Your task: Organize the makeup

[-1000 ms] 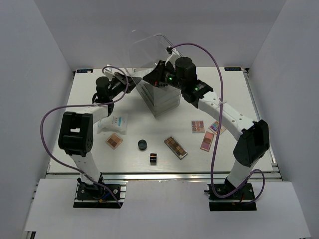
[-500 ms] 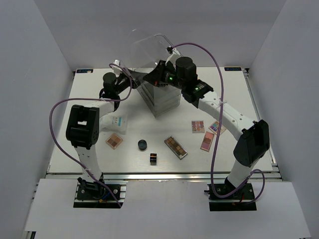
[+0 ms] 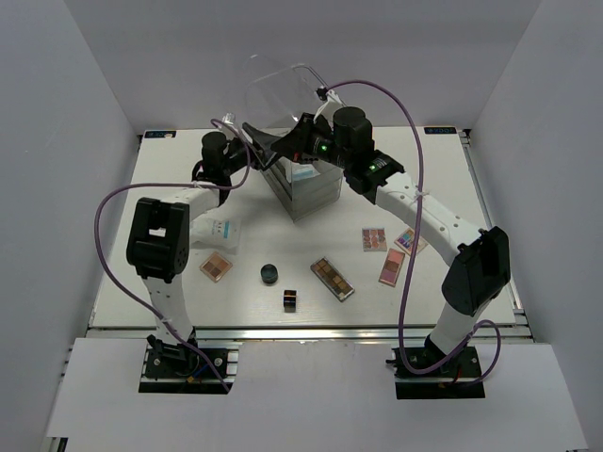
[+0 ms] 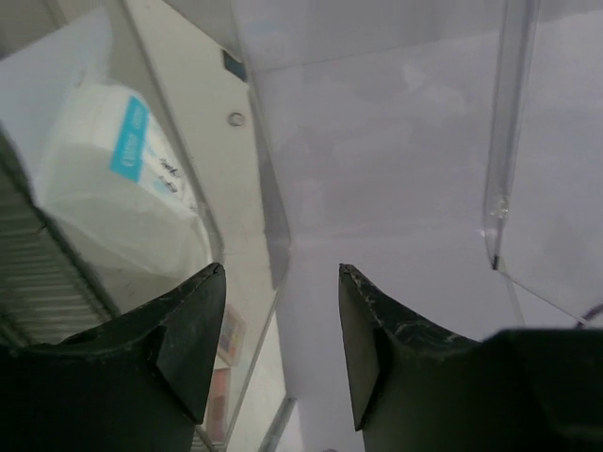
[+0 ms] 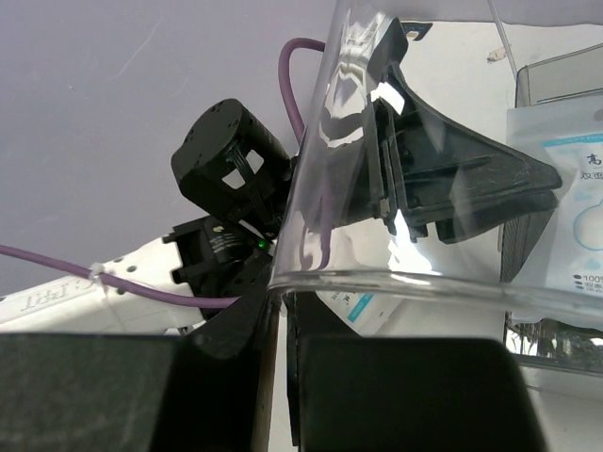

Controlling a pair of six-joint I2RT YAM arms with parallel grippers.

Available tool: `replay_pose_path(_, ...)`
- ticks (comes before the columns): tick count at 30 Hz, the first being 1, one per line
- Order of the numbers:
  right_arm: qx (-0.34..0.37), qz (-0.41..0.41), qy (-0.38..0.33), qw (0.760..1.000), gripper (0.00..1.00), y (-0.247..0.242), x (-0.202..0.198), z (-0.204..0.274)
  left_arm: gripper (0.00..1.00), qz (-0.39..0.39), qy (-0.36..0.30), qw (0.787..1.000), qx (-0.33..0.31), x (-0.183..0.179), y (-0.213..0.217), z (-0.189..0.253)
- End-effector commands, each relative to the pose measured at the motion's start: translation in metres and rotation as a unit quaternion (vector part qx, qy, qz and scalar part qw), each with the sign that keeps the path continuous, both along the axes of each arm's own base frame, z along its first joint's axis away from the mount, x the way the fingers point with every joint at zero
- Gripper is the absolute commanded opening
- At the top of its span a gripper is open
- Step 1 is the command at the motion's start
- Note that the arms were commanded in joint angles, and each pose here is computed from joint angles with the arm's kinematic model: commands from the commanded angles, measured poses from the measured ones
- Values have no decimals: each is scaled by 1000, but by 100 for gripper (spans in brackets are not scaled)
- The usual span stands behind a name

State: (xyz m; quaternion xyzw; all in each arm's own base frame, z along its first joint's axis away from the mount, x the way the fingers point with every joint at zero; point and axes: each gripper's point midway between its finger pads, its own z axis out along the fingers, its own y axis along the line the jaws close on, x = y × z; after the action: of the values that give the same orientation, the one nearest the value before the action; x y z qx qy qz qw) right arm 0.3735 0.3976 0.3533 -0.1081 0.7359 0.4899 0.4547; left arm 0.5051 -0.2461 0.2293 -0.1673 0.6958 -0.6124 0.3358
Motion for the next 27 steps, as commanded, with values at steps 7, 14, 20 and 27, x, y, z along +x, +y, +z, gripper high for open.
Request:
replay_pose_path(7, 59, 2, -81, 995, 0, -12, -10, 67, 9, 119, 6, 981, 153, -13, 56, 22)
replay_pose_path(14, 54, -1, -79, 995, 1, -13, -10, 62, 40, 230, 113, 941, 221, -45, 111, -10)
replay_pose_path(20, 47, -6, -85, 995, 2, -15, -7, 60, 88, 323, 297, 876, 201, -105, 160, -82)
replay_pose_path(27, 43, -4, -82, 996, 2, -14, -7, 55, 95, 363, 360, 837, 197, -144, 187, -101)
